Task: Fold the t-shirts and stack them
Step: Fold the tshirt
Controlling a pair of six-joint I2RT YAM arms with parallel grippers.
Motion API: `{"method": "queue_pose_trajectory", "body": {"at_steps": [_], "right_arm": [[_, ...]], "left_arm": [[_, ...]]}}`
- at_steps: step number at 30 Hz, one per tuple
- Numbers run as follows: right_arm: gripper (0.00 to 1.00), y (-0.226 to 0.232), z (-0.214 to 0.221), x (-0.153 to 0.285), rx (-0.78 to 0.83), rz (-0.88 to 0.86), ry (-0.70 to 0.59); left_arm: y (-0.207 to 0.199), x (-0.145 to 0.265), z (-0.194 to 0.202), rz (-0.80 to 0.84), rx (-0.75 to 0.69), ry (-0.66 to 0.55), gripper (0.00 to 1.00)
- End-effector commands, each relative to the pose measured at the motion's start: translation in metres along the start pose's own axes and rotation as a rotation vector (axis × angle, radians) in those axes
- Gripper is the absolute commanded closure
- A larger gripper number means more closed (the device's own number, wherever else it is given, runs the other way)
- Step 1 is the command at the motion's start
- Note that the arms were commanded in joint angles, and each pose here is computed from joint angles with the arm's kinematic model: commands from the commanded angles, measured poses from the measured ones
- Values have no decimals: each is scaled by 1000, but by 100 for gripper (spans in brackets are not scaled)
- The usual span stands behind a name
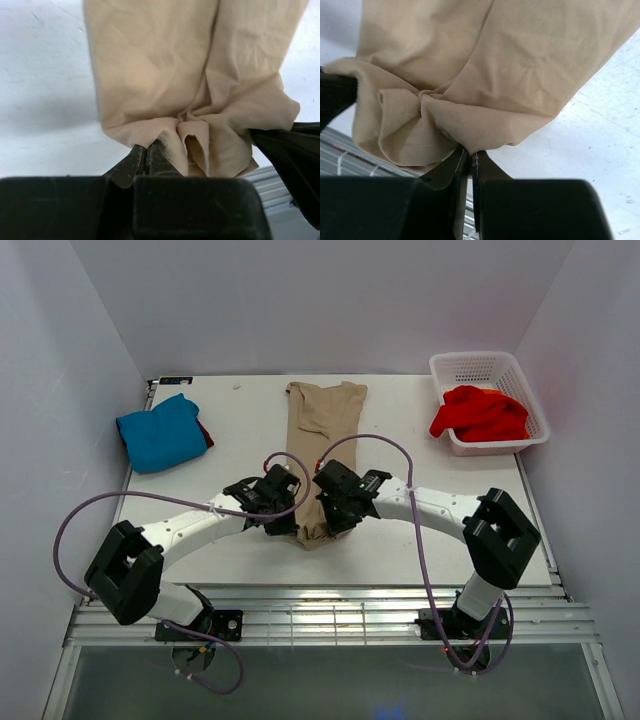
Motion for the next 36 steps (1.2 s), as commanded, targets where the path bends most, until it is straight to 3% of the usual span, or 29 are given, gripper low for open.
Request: {"method": "queue_pose_trajectory", "body": {"at_steps": [1,19,30,36], "right_arm": [[92,-14,-22,1,15,83,-35],[92,-88,-114,-23,6,233,-123],[92,-130,-154,-22,8,288,-160],[92,-154,-178,-30,-6,293,-178]], "left_arm": [[-4,-1,-37,-1,12,-123,100],[-38,-44,-141,78,-44,-248,100],[-48,-39,-206,104,-1,-335,100],[-51,-57,-229,117,10,-336,100]]}}
Point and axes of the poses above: each gripper's point midway between its finger pads, its own x axis back along the fingers, its own y axis along the line the jaws close on, z = x × y, the point moved 5 cm from there along x, back along the fingers, and after that the axes turned 9 degrees about x, right-handed, at the moved point
